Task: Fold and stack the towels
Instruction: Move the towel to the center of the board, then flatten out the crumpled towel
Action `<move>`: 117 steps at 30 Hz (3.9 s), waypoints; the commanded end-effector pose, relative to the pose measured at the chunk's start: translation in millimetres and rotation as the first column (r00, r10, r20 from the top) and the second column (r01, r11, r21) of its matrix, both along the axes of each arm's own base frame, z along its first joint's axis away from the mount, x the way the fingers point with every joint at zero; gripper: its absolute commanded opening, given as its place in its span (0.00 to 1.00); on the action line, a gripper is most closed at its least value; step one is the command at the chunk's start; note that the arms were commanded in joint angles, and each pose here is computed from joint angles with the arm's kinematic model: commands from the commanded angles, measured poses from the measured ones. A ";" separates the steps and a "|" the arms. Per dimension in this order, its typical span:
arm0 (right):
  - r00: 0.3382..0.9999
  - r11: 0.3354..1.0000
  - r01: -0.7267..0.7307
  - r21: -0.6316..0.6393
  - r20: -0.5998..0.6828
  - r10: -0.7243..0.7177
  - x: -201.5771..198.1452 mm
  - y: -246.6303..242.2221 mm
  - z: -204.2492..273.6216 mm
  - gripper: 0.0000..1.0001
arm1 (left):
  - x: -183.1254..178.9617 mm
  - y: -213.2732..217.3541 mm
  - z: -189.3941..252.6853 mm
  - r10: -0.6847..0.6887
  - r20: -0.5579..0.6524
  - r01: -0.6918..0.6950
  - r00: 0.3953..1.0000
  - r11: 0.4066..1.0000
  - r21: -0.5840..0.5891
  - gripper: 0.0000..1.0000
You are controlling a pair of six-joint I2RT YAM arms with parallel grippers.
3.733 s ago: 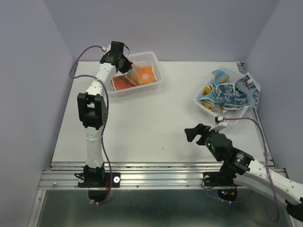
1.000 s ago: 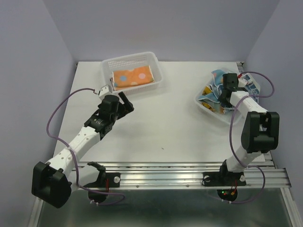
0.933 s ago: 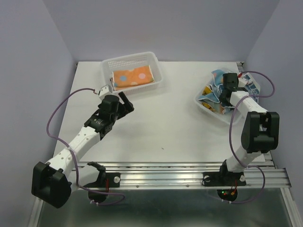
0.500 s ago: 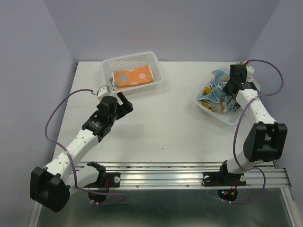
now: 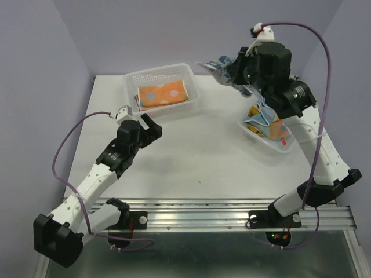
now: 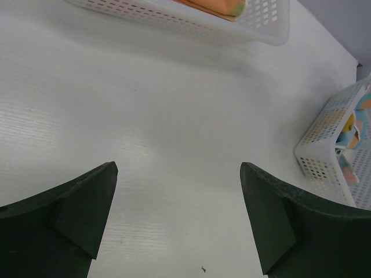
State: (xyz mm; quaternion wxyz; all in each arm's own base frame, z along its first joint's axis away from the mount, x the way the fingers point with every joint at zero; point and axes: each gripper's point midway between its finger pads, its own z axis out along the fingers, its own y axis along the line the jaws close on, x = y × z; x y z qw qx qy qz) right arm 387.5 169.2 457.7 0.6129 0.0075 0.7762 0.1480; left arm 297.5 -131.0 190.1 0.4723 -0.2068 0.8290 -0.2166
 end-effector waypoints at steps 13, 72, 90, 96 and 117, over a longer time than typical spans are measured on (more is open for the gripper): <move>0.895 0.983 0.082 -0.166 -0.422 -0.146 -96.6 -20.2 -294.0 0.81 | -71.3 60.0 -29.9 0.256 -0.117 -0.265 0.960 0.962 -0.061 0.99; 0.784 0.997 -0.076 -0.003 -0.618 0.058 -201.6 28.2 -363.9 1.00 | -47.2 -33.7 -118.4 -0.150 -0.320 0.158 0.936 0.987 0.000 0.99; 0.766 0.998 -0.057 -0.035 -0.643 0.021 -186.3 46.2 -393.9 1.00 | -38.8 -57.3 -170.5 -0.113 -0.489 0.263 0.865 0.932 0.249 0.64; 0.776 0.998 -0.059 -0.027 -0.631 0.028 -186.5 44.4 -393.5 1.00 | -46.6 -52.9 -183.8 -0.006 -0.534 0.233 0.846 0.904 0.360 0.55; 0.702 0.993 0.003 -0.117 -0.707 -0.085 -196.0 43.8 -429.2 0.79 | -72.0 -65.2 -176.3 -0.012 -0.522 0.169 0.853 0.953 0.253 0.00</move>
